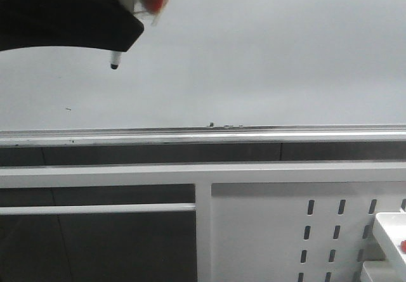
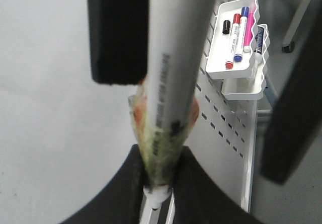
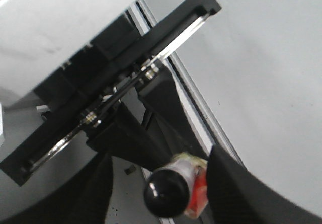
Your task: Write number 1 on whiteboard
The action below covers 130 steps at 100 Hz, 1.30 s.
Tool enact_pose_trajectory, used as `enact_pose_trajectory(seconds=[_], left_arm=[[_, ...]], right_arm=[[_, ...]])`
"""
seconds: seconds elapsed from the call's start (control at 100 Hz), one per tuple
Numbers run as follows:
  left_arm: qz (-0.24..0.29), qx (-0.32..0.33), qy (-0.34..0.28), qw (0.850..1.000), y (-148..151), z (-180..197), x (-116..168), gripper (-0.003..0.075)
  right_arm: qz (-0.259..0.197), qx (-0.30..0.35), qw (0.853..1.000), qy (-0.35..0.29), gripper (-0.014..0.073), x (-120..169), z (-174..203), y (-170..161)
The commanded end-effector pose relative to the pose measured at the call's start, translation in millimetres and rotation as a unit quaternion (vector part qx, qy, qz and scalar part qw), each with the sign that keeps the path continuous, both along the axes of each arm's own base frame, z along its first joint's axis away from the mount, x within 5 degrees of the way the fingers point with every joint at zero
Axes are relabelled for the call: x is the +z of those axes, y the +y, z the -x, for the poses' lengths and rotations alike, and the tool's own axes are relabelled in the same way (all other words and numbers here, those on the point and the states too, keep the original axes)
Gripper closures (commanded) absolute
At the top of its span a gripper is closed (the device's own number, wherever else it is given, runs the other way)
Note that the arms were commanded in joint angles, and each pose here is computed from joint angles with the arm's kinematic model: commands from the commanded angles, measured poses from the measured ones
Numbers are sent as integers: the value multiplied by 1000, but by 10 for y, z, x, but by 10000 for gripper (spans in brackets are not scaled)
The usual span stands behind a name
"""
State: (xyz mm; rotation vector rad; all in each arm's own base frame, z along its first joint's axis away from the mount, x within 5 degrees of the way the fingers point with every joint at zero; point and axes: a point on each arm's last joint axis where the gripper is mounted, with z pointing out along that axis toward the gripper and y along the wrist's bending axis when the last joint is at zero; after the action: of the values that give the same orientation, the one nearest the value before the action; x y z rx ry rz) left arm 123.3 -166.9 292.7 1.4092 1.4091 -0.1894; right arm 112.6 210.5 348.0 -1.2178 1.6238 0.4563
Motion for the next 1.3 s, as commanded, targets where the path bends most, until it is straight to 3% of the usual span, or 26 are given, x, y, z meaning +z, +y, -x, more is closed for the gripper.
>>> enact_pose_trajectory(seconds=[0.0, 0.15, 0.33, 0.4, 0.52, 0.59, 0.72, 0.8, 0.87, 0.95, 1.04, 1.12, 1.2, 1.29], left_arm=[[52, -3, -33, 998, -23, 1, 218, 740], [46, -2, -29, 999, -19, 3, 204, 740], [80, 14, 12, 997, -9, 19, 222, 710], [114, 26, 41, 992, 19, 41, 262, 601], [167, 39, 87, 981, 109, 127, 358, 313], [189, 36, 93, 977, 206, 211, 435, 245], [251, 34, 78, 964, 461, 387, 548, 337], [315, 44, 66, 946, 677, 499, 577, 413], [379, 67, 60, 921, 869, 566, 557, 460], [456, 107, 59, 881, 1088, 619, 470, 517], [502, 138, 48, 852, 1254, 665, 340, 584], [510, 149, 36, 846, 1335, 717, 221, 657], [510, 151, 32, 846, 1380, 766, 125, 742], [501, 144, 42, 853, 1380, 806, 71, 740]], right_arm=[[-44, 15, 999, -28, 333, 173, 5, 48], [-48, 16, 998, -26, 663, 178, 8, 51], [-44, 14, 998, -32, 663, 180, -2, 40], [-38, 16, 998, -53, 662, 208, 0, 12], [-31, 16, 994, -103, 648, 322, 33, -124], [-16, 8, 991, -132, 643, 371, 56, -246], [5, -10, 984, -180, 643, 381, 80, -473], [0, -31, 978, -204, 643, 345, 59, -599], [5, -57, 974, -221, 643, 282, 2, -682], [6, -92, 970, -226, 643, 221, -92, -750], [-31, -129, 969, -209, 643, 246, -175, -819], [-70, -109, 969, -209, 643, 291, -182, -801], [-79, -86, 970, -213, 643, 295, -189, -767], [-63, -95, 971, -212, 643, 254, -244, -753]])
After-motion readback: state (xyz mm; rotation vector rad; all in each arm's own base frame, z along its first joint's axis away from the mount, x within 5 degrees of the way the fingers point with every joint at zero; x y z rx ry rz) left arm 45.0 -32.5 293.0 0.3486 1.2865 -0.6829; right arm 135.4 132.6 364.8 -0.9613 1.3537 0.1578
